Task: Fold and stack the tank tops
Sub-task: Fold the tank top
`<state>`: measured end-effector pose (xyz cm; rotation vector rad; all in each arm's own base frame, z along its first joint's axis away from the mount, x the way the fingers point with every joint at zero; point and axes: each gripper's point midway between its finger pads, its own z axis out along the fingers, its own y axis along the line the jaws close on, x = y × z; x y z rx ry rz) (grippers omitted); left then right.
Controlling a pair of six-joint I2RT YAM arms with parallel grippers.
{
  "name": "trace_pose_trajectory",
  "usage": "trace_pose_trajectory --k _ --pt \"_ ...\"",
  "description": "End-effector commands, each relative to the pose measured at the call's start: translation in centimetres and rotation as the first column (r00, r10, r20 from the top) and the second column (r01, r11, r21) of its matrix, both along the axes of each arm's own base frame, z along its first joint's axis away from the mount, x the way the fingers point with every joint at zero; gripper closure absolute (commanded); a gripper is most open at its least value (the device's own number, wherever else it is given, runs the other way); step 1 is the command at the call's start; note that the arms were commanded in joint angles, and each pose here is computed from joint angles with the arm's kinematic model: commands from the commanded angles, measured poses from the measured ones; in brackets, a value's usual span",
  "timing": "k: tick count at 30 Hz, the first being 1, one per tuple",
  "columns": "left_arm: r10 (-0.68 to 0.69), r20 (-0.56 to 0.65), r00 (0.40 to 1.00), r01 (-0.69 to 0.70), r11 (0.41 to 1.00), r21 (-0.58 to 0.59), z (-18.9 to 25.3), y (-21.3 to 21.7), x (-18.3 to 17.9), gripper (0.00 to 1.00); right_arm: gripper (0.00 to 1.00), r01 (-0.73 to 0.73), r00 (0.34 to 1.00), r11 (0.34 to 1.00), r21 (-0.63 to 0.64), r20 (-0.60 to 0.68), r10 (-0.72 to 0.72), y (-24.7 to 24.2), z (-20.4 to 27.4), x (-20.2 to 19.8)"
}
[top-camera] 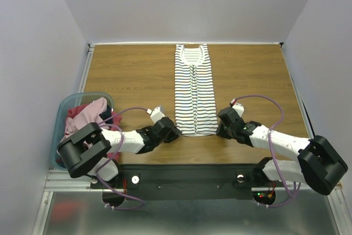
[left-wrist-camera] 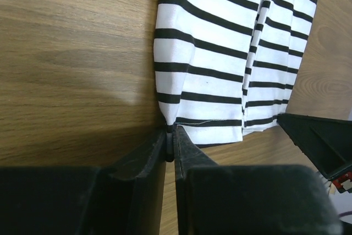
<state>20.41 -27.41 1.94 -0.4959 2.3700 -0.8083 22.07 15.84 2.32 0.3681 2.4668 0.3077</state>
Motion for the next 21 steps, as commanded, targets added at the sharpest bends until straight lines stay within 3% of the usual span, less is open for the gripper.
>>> trace_pose_trajectory --k 1,2,8,21 --pt "-0.003 -0.161 0.987 0.052 0.951 0.303 -6.6 6.1 -3.9 0.91 0.77 -0.008 1.000 0.999 0.035 0.022 0.007 1.2 0.5 0.7" --pt "-0.006 -0.158 0.987 0.054 0.952 0.301 -6.5 6.0 -3.9 1.00 0.78 -0.008 1.000 0.999 0.037 0.024 0.007 1.2 0.6 0.8" --pt "-0.063 -0.138 0.988 0.105 0.942 0.320 -5.3 5.2 -4.1 1.00 1.00 -0.055 0.998 0.998 0.042 0.039 0.053 1.7 1.3 0.9" --pt "-0.168 -0.193 0.967 0.220 0.932 0.289 -3.6 4.1 -11.5 1.00 1.00 -0.130 0.991 0.983 0.129 0.011 0.130 0.2 4.1 -5.2"
